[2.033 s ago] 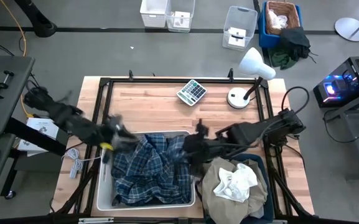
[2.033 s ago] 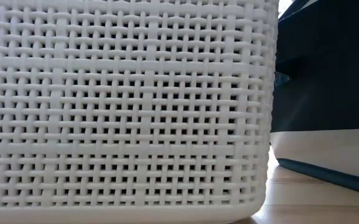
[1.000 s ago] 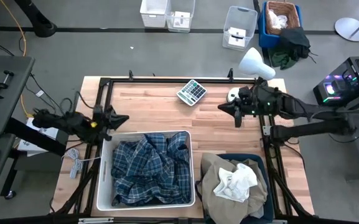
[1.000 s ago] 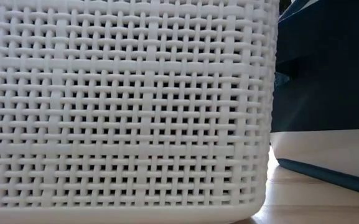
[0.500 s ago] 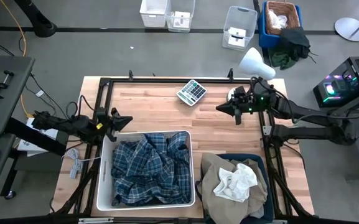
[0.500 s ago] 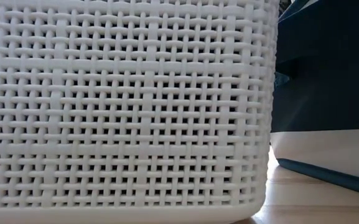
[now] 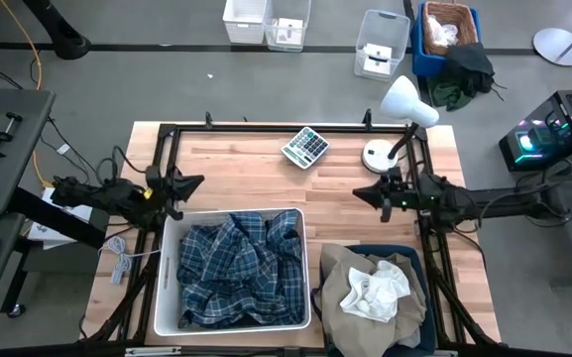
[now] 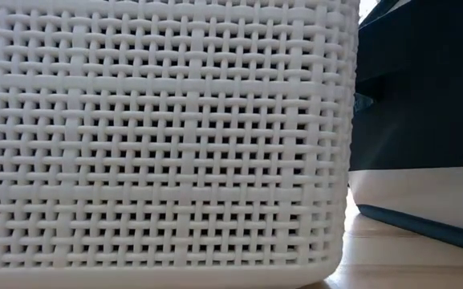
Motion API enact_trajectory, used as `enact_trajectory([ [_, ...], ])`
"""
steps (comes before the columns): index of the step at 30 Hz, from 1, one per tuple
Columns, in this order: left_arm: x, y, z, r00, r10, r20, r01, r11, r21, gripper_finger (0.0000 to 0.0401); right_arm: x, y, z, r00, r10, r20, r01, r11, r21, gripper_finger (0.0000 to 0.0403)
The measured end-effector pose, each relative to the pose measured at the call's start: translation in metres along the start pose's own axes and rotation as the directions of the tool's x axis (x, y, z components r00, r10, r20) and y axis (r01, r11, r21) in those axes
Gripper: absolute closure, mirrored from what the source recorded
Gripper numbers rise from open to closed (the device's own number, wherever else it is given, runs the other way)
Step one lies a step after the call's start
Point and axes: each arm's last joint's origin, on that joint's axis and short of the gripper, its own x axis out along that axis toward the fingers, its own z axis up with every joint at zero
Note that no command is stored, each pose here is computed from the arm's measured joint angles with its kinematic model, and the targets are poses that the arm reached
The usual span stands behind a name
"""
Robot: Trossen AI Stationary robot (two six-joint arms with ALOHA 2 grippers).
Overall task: Sort clothes
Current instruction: Return to Home Position
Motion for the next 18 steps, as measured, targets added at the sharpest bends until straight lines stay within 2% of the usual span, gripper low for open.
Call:
enact_trajectory([
  [3,0.0,0.001,-0.005,0.999,0.016,-0.045,-0.015,1.0,0.024,0.0401,0.0,-0.008,-0.011,0.999,-0.018,-0.031,0.017,0.999,-0.047,0.0403],
  [6,-0.001,0.004,-0.016,0.989,0.021,-0.145,-0.015,0.999,0.043,0.0401,-0.001,-0.012,-0.018,0.998,-0.029,-0.059,0.024,0.996,-0.09,0.0403],
  [11,-0.004,0.009,-0.028,0.963,0.061,-0.263,-0.073,0.997,-0.036,0.0401,-0.002,-0.015,-0.022,0.994,-0.048,-0.102,0.036,0.992,-0.119,0.0403],
  [18,-0.004,0.009,-0.03,0.96,0.06,-0.274,-0.106,0.982,-0.154,0.0399,-0.002,-0.017,-0.026,0.988,-0.074,-0.139,0.06,0.993,-0.105,0.0403],
])
